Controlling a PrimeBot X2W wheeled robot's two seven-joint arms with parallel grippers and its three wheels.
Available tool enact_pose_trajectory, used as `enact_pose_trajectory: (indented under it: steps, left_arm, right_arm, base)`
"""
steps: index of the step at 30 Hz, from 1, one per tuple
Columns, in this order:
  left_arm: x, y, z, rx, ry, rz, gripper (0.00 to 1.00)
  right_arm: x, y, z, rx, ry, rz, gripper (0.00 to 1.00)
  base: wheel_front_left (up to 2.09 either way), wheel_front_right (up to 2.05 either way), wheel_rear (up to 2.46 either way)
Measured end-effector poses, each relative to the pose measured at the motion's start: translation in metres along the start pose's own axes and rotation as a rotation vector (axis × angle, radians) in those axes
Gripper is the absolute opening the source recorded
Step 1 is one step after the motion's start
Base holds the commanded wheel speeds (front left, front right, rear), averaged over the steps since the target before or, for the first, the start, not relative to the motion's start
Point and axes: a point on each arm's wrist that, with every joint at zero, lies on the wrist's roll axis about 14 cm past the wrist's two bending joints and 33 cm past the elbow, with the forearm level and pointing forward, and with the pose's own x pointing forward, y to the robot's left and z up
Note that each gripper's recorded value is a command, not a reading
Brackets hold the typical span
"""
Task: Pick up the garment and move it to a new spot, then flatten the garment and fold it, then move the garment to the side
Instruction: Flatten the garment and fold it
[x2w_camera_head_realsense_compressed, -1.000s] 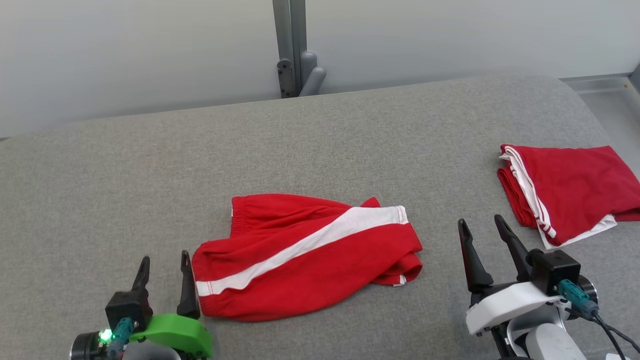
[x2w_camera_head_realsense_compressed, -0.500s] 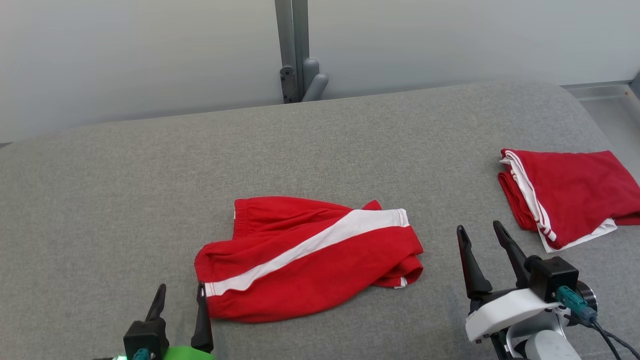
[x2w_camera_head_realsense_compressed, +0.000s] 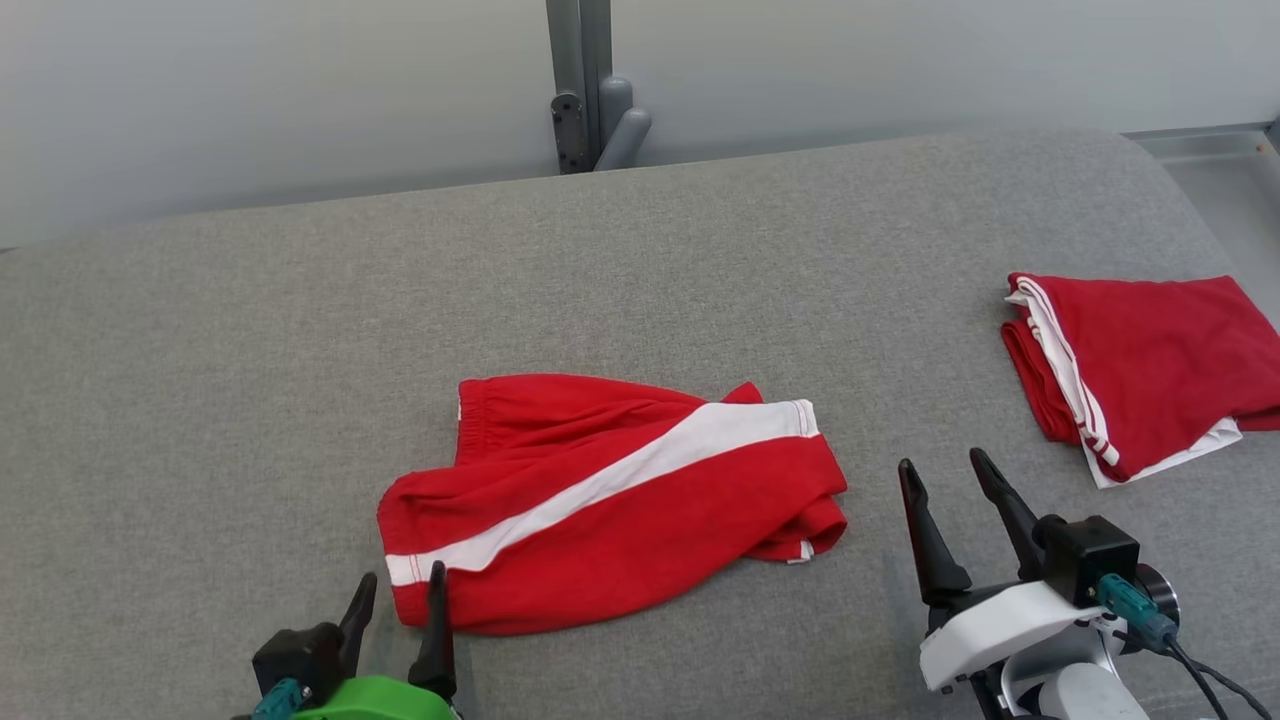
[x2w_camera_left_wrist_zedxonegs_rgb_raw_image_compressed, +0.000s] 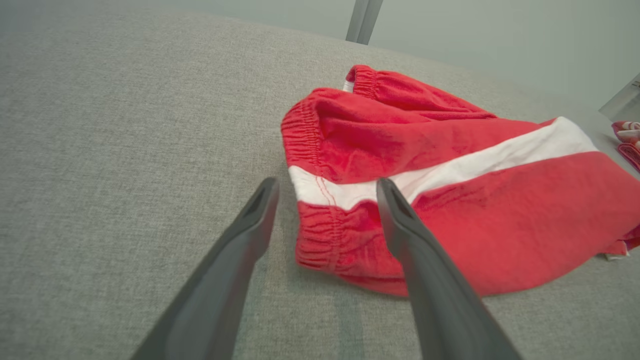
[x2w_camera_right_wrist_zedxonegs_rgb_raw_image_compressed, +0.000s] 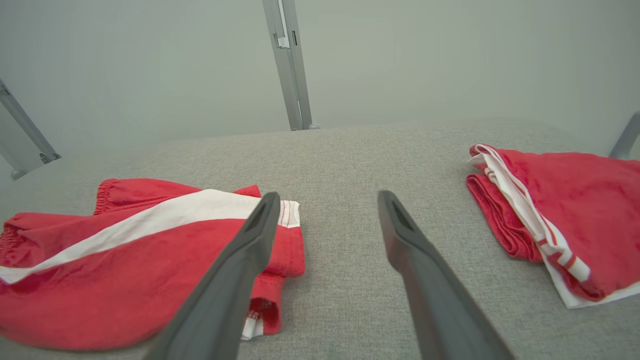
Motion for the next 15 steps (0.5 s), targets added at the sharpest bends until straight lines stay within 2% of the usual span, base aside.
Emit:
enact_pose_trajectory:
  steps: [13,14,15]
  left_arm:
    - [0.012,0.001,-0.004,-0.070,0.021,-0.002,1.00]
    - [0.012,0.000,-0.004,-0.071,0.020,-0.005,0.63]
    - [0.013,-0.001,-0.005,-0.073,0.023,-0.008,0.35]
  right_arm:
    - [0.001,-0.006,-0.007,0.001,0.023,-0.019,1.00]
    - [0.001,-0.007,-0.007,0.001,0.023,-0.019,1.00]
    - [0.001,-0.007,-0.007,0.001,0.023,-0.020,1.00]
  base:
    - [0.00,0.00,0.00]
    - [0.00,0.00,0.00]
    - [0.00,0.00,0.00]
